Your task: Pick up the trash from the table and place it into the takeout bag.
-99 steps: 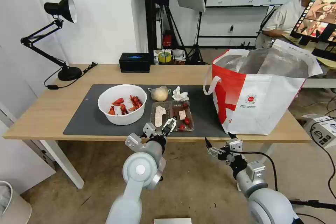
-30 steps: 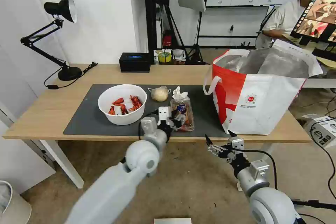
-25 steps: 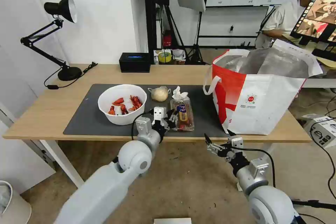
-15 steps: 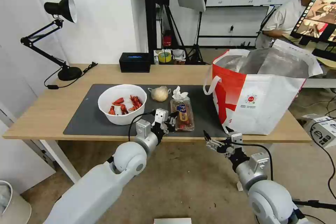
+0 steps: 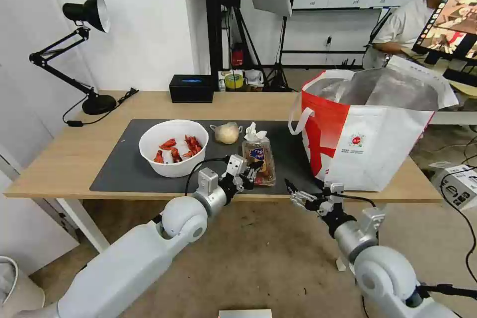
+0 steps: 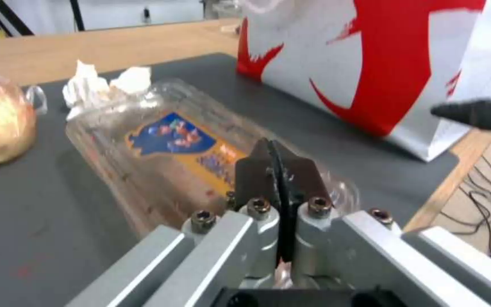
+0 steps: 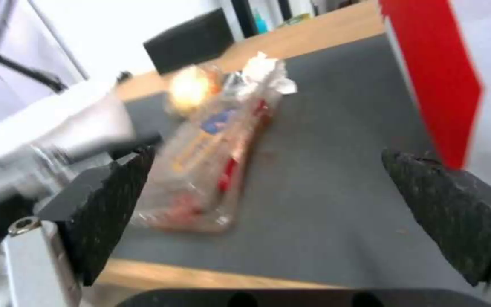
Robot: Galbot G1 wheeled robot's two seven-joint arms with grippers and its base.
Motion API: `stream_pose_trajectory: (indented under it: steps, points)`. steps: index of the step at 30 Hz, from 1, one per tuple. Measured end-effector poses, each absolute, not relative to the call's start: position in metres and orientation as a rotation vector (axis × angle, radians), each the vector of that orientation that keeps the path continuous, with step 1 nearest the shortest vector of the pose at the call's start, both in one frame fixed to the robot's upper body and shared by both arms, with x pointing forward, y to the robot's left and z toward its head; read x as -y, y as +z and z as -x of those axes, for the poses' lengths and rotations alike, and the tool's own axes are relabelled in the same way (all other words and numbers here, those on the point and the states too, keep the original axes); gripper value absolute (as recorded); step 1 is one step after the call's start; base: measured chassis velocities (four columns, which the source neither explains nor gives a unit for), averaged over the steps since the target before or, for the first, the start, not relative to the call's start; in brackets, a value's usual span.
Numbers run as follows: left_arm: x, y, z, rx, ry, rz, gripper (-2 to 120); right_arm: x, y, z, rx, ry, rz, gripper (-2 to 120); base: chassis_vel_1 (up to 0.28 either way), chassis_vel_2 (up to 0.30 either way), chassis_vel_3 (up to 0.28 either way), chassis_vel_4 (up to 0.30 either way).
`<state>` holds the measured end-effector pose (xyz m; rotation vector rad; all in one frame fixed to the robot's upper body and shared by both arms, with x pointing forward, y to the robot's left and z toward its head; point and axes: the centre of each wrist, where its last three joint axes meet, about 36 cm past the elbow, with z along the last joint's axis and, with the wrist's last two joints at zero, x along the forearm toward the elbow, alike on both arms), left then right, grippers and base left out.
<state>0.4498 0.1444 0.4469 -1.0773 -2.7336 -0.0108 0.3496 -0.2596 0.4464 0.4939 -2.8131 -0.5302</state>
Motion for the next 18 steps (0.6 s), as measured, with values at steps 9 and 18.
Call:
stream_pose_trajectory:
  steps: [9, 18]
  points:
    - [-0.151, 0.442, -0.453, 2.725, -0.020, 1.064, 0, 0.258, 0.462, -0.382, 2.699, -0.878, -0.568, 100, 0.000, 0.000, 0.000, 0.000]
    - [-0.165, 0.436, -0.452, 2.729, -0.013, 1.038, 0, 0.257, 0.500, -0.435, 2.549, -1.120, -0.575, 100, 0.000, 0.000, 0.000, 0.000]
